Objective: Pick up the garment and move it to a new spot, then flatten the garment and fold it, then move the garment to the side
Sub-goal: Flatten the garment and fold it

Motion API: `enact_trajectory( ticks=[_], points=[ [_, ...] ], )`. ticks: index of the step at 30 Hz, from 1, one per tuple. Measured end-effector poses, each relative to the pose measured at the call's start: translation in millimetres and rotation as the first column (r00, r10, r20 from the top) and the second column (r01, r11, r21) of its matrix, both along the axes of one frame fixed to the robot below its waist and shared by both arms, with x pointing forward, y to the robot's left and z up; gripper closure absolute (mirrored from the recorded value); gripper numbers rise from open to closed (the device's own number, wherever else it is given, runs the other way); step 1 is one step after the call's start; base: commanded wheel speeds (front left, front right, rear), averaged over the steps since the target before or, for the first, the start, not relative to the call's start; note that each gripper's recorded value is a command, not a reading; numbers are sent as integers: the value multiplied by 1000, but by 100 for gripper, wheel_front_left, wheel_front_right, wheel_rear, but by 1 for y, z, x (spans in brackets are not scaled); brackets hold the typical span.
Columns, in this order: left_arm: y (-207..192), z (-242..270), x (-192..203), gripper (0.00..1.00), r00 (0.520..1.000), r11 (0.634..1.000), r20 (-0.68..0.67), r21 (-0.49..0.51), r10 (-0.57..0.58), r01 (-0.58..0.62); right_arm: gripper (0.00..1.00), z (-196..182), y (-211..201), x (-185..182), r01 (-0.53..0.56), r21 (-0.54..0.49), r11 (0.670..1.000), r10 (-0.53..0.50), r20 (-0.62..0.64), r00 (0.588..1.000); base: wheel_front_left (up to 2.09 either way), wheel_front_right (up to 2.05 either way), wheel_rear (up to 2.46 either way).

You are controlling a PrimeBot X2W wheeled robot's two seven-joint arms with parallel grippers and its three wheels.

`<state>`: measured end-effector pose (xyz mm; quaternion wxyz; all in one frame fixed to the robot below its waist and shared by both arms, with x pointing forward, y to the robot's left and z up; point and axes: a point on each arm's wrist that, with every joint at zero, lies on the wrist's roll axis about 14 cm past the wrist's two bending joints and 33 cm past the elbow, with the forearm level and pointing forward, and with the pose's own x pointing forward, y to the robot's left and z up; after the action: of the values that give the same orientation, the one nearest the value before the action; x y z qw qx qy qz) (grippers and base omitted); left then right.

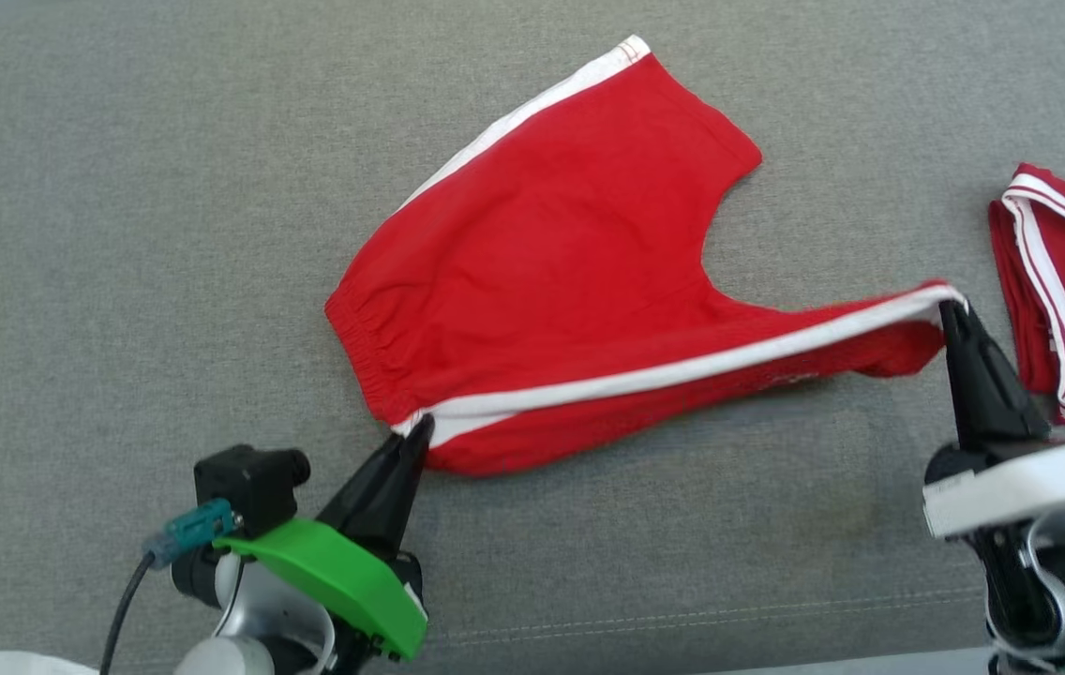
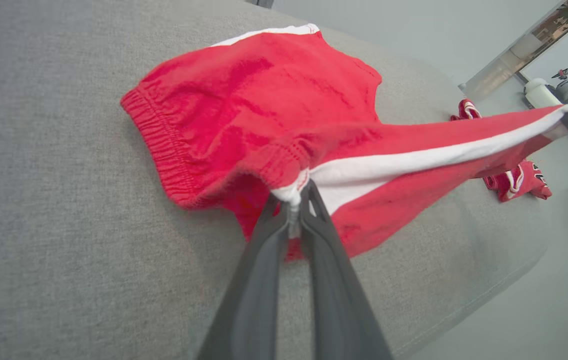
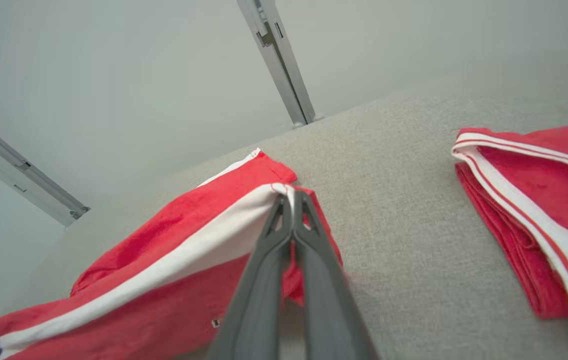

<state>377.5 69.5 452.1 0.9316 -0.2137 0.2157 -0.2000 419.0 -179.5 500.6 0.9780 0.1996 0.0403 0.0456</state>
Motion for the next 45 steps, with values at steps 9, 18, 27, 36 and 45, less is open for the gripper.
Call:
enact_trajectory(
  ticks=[9,18,27,36,45],
  points=[
    [4,20,40,100,994,999,105,-12,36,-35,100,20,30,81,-122,-66,990,128,86,988,0,0,0],
    [10,19,77,100,985,994,135,-51,103,-97,100,17,59,167,-184,-82,980,191,88,978,0,0,0],
    [36,-4,102,100,972,977,105,-69,209,-203,100,-27,100,222,-262,-128,957,261,-19,965,0,0,0],
    [45,-29,112,100,970,971,66,-62,234,-230,100,-80,128,246,-326,-159,932,306,-139,942,0,0,0],
    [40,-37,112,0,974,974,55,-53,221,-219,0,-86,142,247,-331,-139,933,313,-136,940,0,0,0]
  ],
)
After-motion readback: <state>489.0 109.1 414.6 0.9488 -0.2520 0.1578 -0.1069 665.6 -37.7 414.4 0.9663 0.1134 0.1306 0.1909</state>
